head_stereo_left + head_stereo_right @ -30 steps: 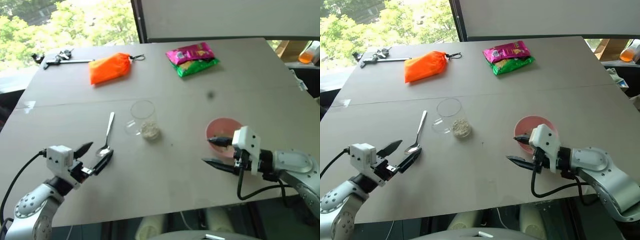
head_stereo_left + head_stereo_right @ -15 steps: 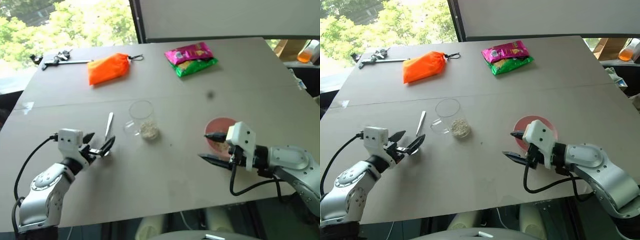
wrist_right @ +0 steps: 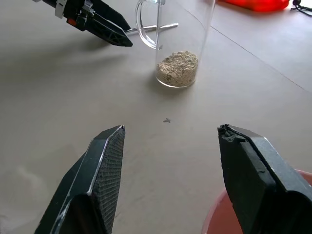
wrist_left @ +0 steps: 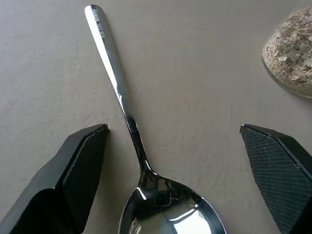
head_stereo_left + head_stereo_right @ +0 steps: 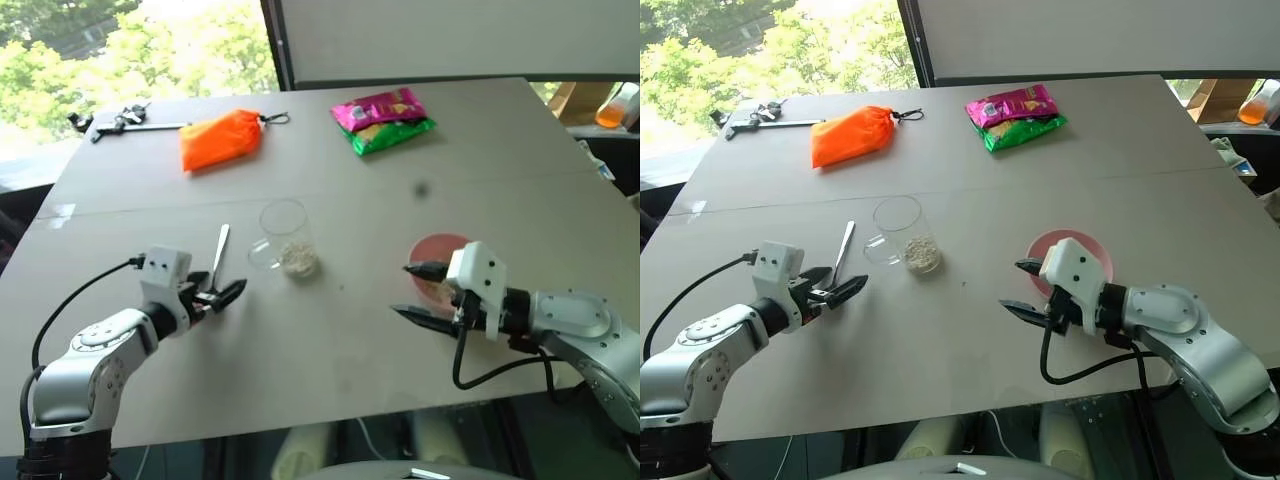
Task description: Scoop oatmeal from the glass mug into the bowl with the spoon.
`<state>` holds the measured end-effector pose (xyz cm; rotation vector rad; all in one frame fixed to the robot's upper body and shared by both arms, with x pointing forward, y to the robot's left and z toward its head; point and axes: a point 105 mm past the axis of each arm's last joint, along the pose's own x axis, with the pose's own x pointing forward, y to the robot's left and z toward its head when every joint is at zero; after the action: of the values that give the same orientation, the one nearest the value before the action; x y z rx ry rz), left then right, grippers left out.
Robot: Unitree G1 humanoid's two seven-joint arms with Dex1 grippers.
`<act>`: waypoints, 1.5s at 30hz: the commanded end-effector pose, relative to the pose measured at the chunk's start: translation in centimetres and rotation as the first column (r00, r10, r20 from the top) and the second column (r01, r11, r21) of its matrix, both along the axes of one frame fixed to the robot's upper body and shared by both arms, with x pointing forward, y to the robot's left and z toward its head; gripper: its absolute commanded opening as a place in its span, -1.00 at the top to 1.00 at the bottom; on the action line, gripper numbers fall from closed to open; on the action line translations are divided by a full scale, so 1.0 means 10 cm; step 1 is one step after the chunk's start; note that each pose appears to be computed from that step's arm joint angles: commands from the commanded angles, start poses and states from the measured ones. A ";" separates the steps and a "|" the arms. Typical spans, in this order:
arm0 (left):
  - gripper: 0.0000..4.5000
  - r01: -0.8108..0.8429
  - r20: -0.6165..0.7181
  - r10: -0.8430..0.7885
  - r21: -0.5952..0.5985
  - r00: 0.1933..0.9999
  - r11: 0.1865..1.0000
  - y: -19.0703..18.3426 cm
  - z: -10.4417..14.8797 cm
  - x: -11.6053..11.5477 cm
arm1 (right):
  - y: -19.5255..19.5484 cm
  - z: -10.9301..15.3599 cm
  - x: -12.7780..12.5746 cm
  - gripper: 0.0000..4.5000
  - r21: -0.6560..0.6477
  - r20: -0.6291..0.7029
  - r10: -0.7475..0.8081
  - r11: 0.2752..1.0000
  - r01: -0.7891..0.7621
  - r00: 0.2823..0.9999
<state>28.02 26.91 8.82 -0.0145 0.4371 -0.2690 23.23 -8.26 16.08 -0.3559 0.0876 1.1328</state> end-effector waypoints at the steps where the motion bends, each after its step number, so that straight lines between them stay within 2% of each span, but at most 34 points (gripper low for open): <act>1: -0.63 -0.137 -0.138 0.134 -0.015 0.981 0.990 0.20 -0.25 -0.06 | 0.07 0.10 -0.04 -0.35 0.011 0.056 0.036 0.999 -0.037 0.998; 2: -0.51 -0.156 -0.161 0.153 -0.011 0.975 0.988 0.23 -0.29 -0.07 | 0.08 0.11 -0.03 -0.35 0.011 0.058 0.039 0.999 -0.039 0.998; 3: -0.29 -0.168 -0.186 0.163 -0.012 0.969 0.986 0.25 -0.33 -0.08 | 0.09 0.12 -0.03 -0.35 0.013 0.063 0.040 0.999 -0.041 0.997; 7: 0.24 -0.192 -0.230 0.182 -0.022 0.956 0.981 0.29 -0.38 -0.13 | 0.10 0.14 -0.01 -0.35 0.015 0.071 0.042 0.999 -0.043 0.997; 10: 0.98 -0.210 -0.250 0.193 -0.042 0.949 0.977 0.32 -0.40 -0.22 | 0.10 0.14 0.00 -0.35 0.014 0.075 0.043 0.999 -0.045 0.996; 15: 0.98 -0.256 -0.252 0.220 -0.120 0.942 0.959 0.32 -0.39 -0.44 | 0.10 0.15 0.01 -0.35 0.017 0.083 0.041 0.999 -0.043 0.996; 18: 0.98 -0.279 -0.196 0.249 -0.148 0.948 0.949 0.35 -0.33 -0.55 | 0.11 0.15 0.02 -0.35 0.020 0.083 0.043 0.999 -0.045 0.996; 21: 0.98 -0.219 0.104 0.227 -0.079 0.968 0.972 0.35 0.00 -0.53 | 0.12 0.14 0.03 -0.35 0.023 0.083 0.050 0.998 -0.052 0.995; 22: 0.98 -0.219 0.165 0.232 -0.094 0.959 0.971 0.34 0.07 -0.54 | 0.13 0.13 0.03 -0.35 0.023 0.083 0.052 0.998 -0.054 0.995; 25: 0.98 -0.209 0.295 0.285 -0.263 0.912 0.942 0.27 0.28 -0.63 | 0.14 0.13 0.04 -0.35 0.025 0.084 0.064 0.997 -0.066 0.994; 30: 0.98 -0.105 0.443 0.263 -0.350 0.857 0.931 0.09 0.53 -0.75 | 0.17 0.17 0.08 -0.35 0.040 0.081 0.084 0.995 -0.087 0.993; 33: 0.98 0.011 0.512 0.196 -0.374 0.836 0.927 -0.09 0.73 -0.77 | 0.19 0.24 0.09 -0.35 0.102 0.048 0.087 0.991 -0.092 0.995; 39: 0.98 0.299 0.597 -0.049 -0.327 0.801 0.897 -0.66 1.07 -0.74 | 0.22 0.45 0.15 -0.35 0.224 0.010 0.073 0.972 -0.074 0.997; 45: 0.98 0.572 0.532 -0.400 -0.204 0.746 0.794 -1.26 1.04 -0.82 | 0.23 0.59 0.18 -0.35 0.360 -0.081 0.047 0.933 -0.015 0.996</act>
<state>20.58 15.65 18.83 -0.2160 -0.1104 -0.7852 25.24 -5.84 20.83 -0.0065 -0.0177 1.1705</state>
